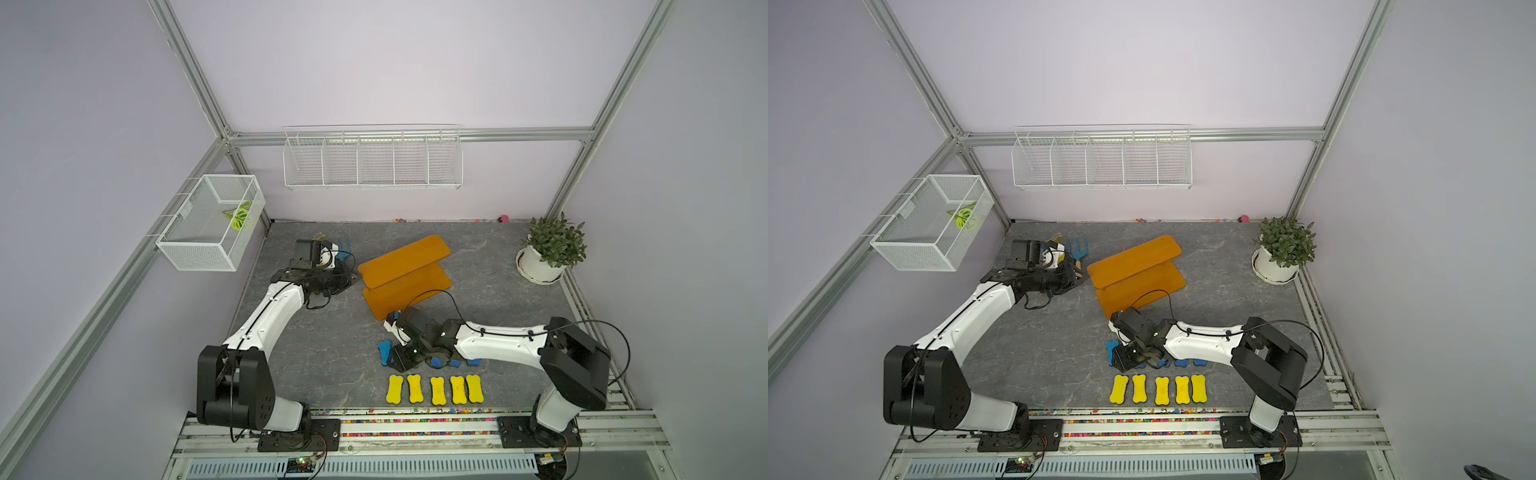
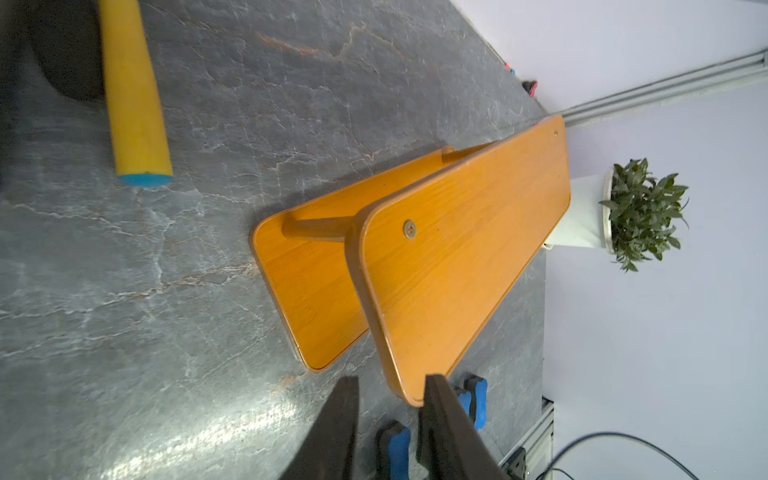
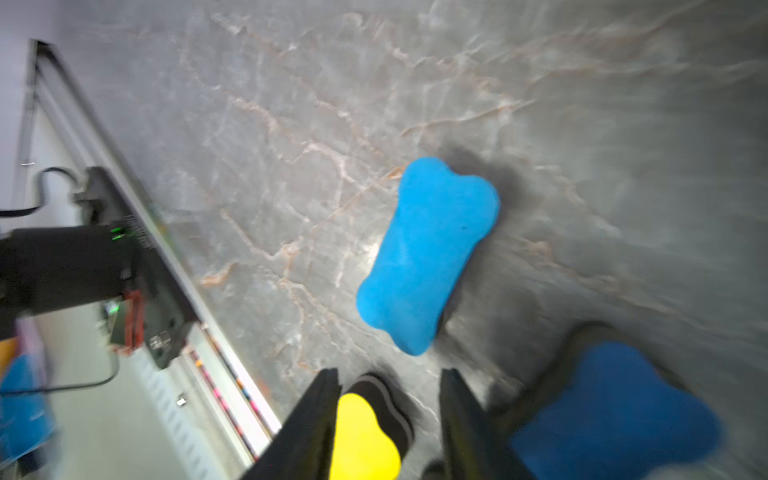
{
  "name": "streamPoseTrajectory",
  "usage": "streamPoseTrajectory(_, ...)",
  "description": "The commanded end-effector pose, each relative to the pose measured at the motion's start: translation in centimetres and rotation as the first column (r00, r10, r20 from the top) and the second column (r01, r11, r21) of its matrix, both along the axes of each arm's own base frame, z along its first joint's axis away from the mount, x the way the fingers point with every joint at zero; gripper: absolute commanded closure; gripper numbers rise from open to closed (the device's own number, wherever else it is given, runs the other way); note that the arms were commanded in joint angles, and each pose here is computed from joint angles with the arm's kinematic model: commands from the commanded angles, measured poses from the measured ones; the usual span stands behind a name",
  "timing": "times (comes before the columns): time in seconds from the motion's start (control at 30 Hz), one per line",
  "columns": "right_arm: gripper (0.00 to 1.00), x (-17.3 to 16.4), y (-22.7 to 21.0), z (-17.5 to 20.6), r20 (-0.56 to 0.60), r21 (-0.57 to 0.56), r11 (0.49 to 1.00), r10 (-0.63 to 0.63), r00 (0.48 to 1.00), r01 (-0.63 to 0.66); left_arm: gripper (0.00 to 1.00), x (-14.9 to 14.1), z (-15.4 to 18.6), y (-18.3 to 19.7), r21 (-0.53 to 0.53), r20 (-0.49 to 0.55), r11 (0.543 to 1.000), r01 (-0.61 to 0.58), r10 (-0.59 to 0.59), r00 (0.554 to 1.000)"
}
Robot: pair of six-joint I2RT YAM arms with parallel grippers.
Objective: Remove the whiteboard erasers from the shelf
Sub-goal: Move the whiteboard eraser to the center of the board.
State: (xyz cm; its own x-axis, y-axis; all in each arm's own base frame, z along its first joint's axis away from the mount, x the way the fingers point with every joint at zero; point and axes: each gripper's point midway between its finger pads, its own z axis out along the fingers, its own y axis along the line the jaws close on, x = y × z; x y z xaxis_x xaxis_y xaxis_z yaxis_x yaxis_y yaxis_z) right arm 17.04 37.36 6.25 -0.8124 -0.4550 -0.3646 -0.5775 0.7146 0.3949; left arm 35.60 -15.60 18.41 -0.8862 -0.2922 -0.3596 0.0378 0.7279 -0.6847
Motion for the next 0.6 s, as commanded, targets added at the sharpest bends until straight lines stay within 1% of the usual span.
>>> streamPoseTrajectory(0.0,0.48,1.5,-1.5,0.9,0.129,-0.160,0.981,-0.087,0.988,0.107,0.64,-1.0,-0.1,1.1,0.048,-0.004,0.999,-0.019,0.019,1.000)
streamPoseTrajectory(0.07,0.46,1.5,-1.4,0.3,0.158,-0.209,0.970,-0.089,0.983,0.122,0.63,-1.8,0.3,1.4,0.064,-0.001,0.998,-0.020,0.020,1.000)
streamPoseTrajectory(0.23,0.40,1.7,-0.4,-0.4,0.185,-0.233,0.961,-0.105,0.977,0.147,0.57,-3.1,0.3,4.0,0.168,0.019,0.979,-0.114,0.112,0.993)
streamPoseTrajectory(0.43,0.35,2.1,0.3,-1.3,0.182,-0.291,0.944,-0.107,0.977,0.158,0.53,-3.7,-0.4,5.3,0.208,0.015,0.965,-0.160,0.160,0.987)
streamPoseTrajectory(0.57,0.34,2.2,0.8,-1.8,0.176,-0.318,0.935,-0.106,0.979,0.158,0.47,-3.7,-0.7,5.8,0.229,0.011,0.958,-0.172,0.174,0.985)
